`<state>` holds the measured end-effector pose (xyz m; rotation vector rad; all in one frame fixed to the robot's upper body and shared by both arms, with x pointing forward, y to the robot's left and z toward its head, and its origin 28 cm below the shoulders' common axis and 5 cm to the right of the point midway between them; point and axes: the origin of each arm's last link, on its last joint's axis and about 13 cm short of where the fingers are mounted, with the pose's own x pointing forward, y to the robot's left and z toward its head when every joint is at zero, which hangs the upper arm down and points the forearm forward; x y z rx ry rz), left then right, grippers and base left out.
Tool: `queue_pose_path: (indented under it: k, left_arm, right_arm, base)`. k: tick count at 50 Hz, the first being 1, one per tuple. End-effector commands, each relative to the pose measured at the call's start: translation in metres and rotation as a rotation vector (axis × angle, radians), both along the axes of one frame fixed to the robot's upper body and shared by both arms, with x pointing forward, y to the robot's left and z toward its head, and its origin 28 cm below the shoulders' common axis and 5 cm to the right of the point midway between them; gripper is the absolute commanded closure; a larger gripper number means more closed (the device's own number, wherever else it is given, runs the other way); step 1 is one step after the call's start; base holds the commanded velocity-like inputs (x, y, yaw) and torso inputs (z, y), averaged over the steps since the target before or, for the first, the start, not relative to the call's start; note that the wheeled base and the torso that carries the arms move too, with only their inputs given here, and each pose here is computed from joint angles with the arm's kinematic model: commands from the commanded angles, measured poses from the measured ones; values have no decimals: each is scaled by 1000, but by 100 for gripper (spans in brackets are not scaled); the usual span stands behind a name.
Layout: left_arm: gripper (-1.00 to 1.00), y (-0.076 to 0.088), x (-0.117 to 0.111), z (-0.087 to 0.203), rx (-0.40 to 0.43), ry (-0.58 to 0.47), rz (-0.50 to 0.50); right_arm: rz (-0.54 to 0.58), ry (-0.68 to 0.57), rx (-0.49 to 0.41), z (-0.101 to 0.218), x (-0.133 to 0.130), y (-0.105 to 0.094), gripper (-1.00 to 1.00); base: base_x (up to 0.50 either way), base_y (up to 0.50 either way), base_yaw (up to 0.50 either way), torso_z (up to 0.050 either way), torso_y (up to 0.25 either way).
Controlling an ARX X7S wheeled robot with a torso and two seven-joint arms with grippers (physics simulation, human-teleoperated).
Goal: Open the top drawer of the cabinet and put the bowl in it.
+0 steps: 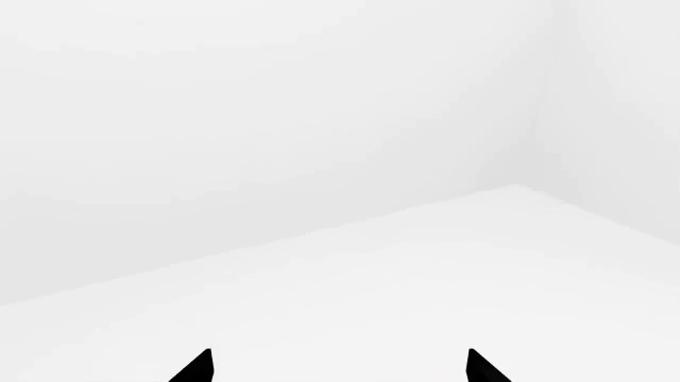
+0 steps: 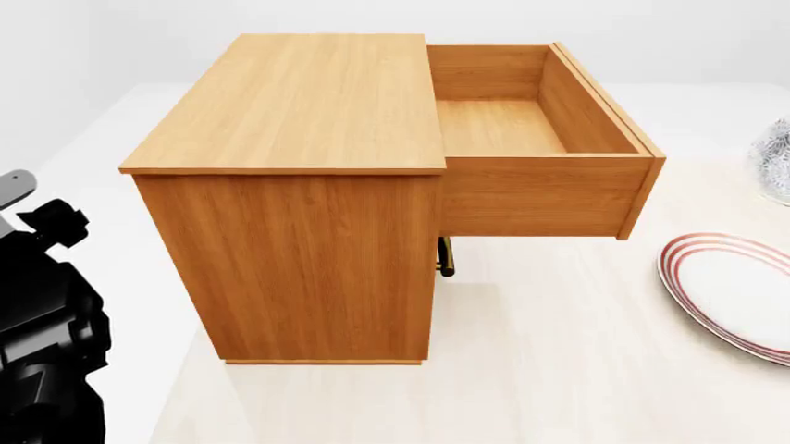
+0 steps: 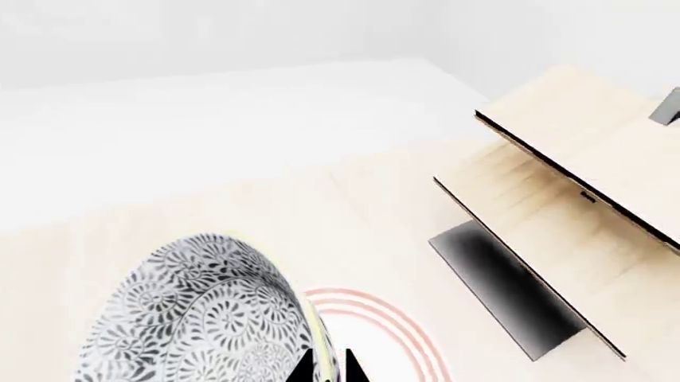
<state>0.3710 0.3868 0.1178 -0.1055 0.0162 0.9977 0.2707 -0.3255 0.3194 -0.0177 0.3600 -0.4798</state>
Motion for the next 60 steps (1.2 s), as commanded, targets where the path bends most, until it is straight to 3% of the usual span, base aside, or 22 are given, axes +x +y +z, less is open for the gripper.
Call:
queue_pose_path:
  k: [1,11,21,27,39,60]
  left_arm:
    - [-100,2,-2,-2,-3,4,5]
    - [-100,2,-2,-2,-4,5,7]
    - [-100,2,-2,-3,-4,8,3]
    - [-100,1,-2,-3,-6,7,-1]
    - [-100,1,-3,-5,-5,10,0]
    - [-100,1,-3,-6,-8,9,-2]
  right_arm:
    - [-79,-188,-124,63,13,23,100]
    - [-3,-283,-251,116,26,59,100]
    - [125,-330,-272,134,38,94,100]
    - [225,-327,-279,129,54,121,100]
    - [382,-281,-382,114,80,164,100]
    - [559,-161,-388,77,98,193,100]
  base:
    - [0,0,0,0,0]
    - [0,0,0,0,0]
    - [0,0,0,0,0]
    - [0,0,0,0,0]
    - [0,0,0,0,0]
    - [0,0,0,0,0]
